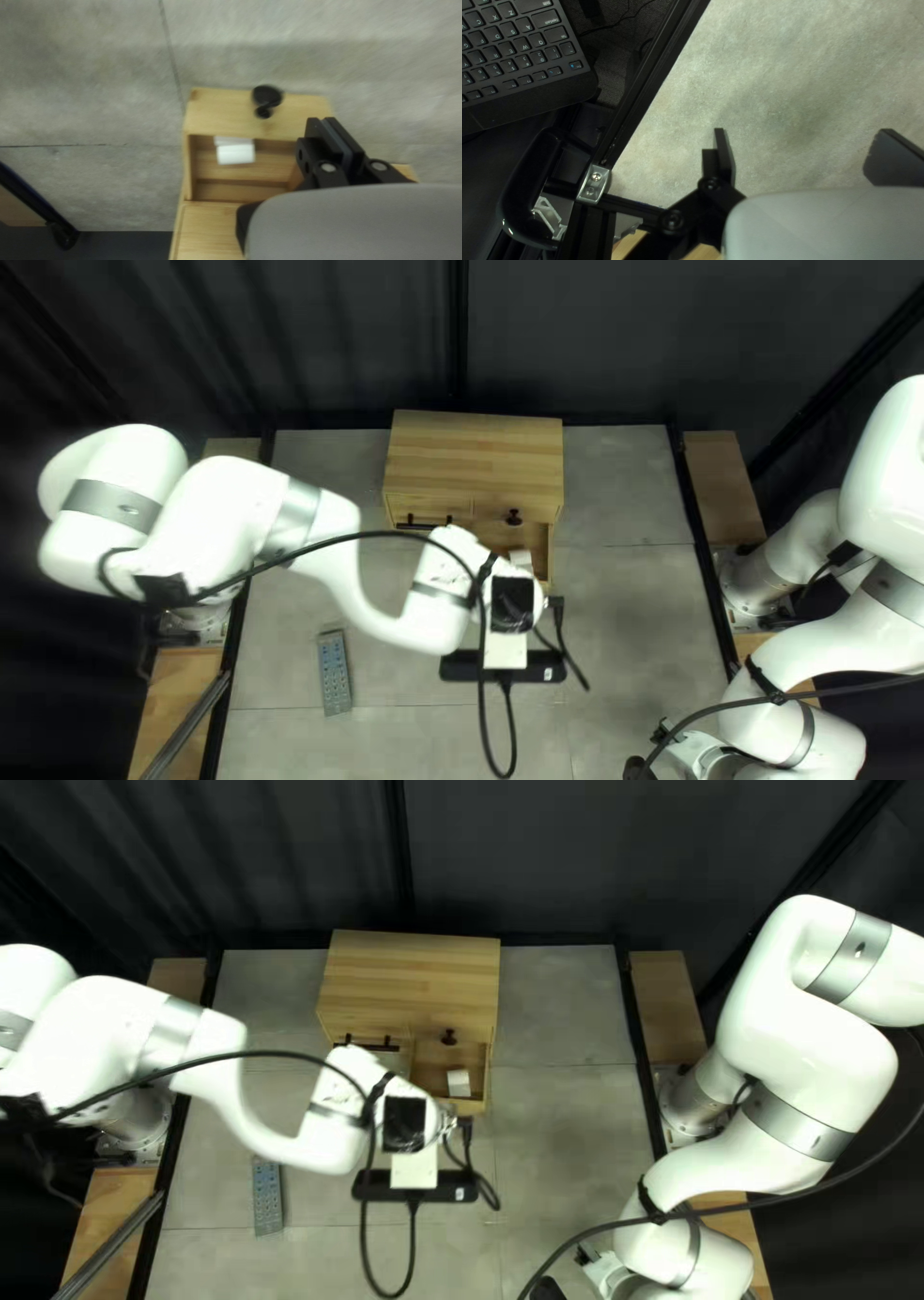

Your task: Open drawers and place objects into drawer and close

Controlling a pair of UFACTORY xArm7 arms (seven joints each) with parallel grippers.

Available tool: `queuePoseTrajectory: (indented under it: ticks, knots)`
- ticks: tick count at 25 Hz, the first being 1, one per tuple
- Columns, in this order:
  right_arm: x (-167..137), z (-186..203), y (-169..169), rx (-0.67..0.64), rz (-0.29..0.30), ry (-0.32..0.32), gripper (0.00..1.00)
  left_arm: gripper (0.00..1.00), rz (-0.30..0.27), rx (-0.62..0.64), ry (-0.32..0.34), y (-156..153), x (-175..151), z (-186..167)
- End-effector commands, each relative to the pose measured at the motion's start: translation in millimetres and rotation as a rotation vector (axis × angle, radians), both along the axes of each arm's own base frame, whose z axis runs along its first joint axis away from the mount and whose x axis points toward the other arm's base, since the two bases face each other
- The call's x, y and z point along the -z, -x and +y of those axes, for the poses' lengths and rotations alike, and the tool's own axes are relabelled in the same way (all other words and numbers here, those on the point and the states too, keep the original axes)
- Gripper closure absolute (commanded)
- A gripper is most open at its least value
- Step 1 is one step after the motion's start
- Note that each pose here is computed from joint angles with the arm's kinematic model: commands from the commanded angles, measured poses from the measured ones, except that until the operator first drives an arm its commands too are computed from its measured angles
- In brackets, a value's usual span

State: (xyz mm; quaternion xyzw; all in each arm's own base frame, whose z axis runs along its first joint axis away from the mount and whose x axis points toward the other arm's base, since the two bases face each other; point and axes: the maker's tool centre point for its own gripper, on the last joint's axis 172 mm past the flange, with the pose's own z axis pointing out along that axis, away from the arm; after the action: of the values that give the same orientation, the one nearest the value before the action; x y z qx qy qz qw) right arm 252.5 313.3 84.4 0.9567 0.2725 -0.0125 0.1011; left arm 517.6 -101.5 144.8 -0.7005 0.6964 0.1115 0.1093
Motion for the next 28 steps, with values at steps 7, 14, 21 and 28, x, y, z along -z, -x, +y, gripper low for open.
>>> queuePoseTrajectory:
  ticks: [7,14,21,28]
  knots:
    - [0.0,0.0,0.0,0.0,0.0,0.0,0.0,0.0,0.068,-0.003,0.0,88.1,29.8,-50.1]
    - [0.0,0.0,0.0,0.0,0.0,0.0,0.0,0.0,0.081,-0.027,0.045,145.3,55.0,-80.3]
    - [0.0,0.0,0.0,0.0,0.0,0.0,0.0,0.0,0.084,-0.09,0.095,180.3,76.2,-108.8]
    - [0.0,0.0,0.0,0.0,0.0,0.0,0.0,0.0,0.09,-0.159,0.126,201.6,88.3,-108.7]
